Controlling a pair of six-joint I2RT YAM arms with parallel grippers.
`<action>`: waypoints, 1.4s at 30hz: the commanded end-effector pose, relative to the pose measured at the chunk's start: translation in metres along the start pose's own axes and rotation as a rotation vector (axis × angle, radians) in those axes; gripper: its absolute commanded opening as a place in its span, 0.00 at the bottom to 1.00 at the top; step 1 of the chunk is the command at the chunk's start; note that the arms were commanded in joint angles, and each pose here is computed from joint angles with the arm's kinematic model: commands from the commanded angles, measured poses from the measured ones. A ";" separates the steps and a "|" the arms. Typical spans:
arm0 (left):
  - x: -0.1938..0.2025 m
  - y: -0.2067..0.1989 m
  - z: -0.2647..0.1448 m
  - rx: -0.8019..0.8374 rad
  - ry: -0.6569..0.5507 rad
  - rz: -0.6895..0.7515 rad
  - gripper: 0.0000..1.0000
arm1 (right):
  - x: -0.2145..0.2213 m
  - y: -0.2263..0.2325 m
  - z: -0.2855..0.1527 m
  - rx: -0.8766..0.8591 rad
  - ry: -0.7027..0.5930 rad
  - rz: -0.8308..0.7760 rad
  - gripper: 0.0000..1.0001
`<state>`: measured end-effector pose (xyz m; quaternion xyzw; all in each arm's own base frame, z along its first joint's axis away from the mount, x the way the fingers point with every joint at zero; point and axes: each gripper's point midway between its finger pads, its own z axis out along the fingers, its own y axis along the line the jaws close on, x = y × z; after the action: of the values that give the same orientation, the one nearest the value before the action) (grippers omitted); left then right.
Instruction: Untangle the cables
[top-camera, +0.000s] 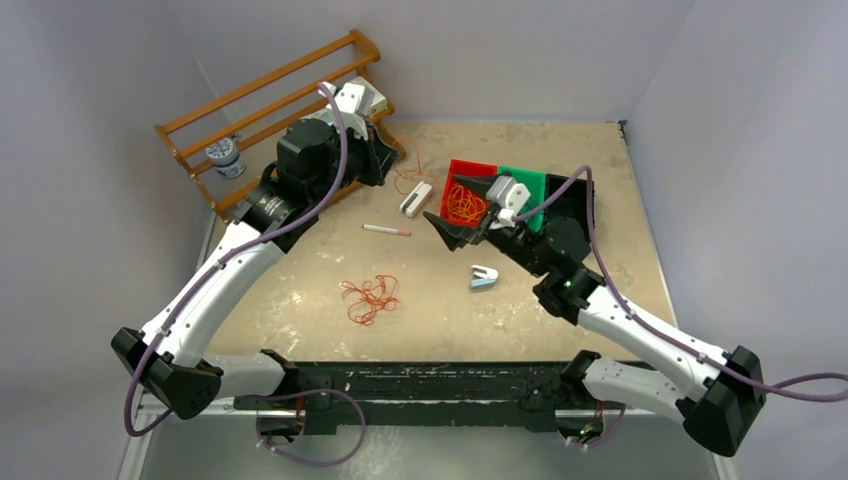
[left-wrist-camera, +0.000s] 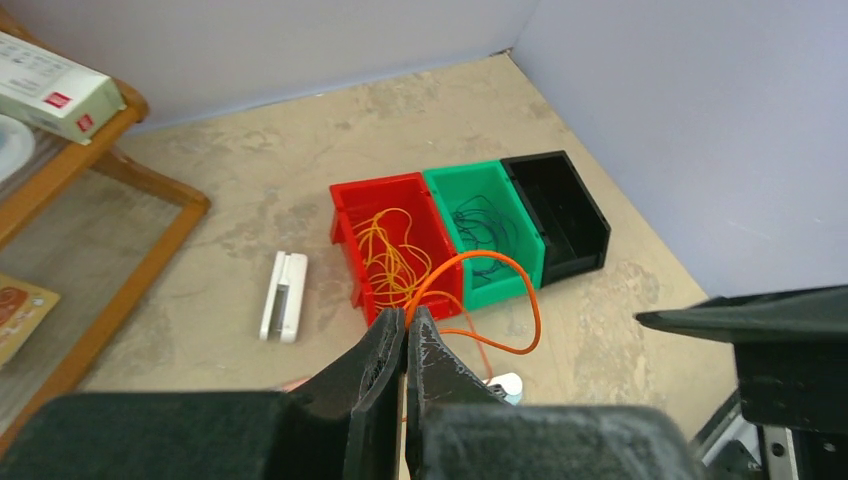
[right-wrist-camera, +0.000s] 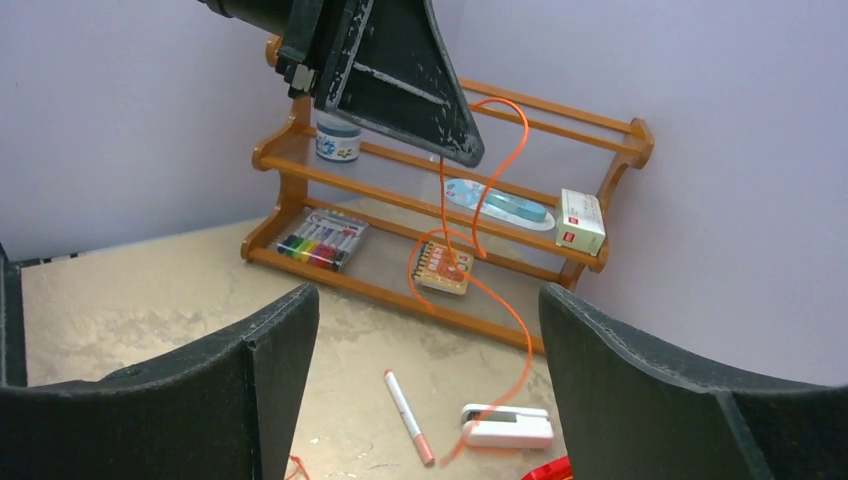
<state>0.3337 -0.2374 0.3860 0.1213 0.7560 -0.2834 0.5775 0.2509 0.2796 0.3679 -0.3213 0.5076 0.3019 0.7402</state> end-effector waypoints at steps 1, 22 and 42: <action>-0.019 -0.024 -0.009 0.124 -0.076 -0.018 0.00 | -0.030 -0.004 0.020 -0.012 -0.096 -0.069 0.83; 0.000 -0.035 -0.015 0.202 -0.042 -0.051 0.00 | 0.012 -0.026 0.070 0.091 -0.059 -0.064 0.48; 0.011 -0.030 -0.009 0.182 -0.024 -0.065 0.39 | 0.032 -0.063 0.042 0.293 0.083 0.056 0.00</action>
<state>0.3091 -0.2581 0.3693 0.1472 0.7456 -0.3590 0.5418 0.3249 0.3067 0.3229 -0.2776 0.5822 0.2443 0.7241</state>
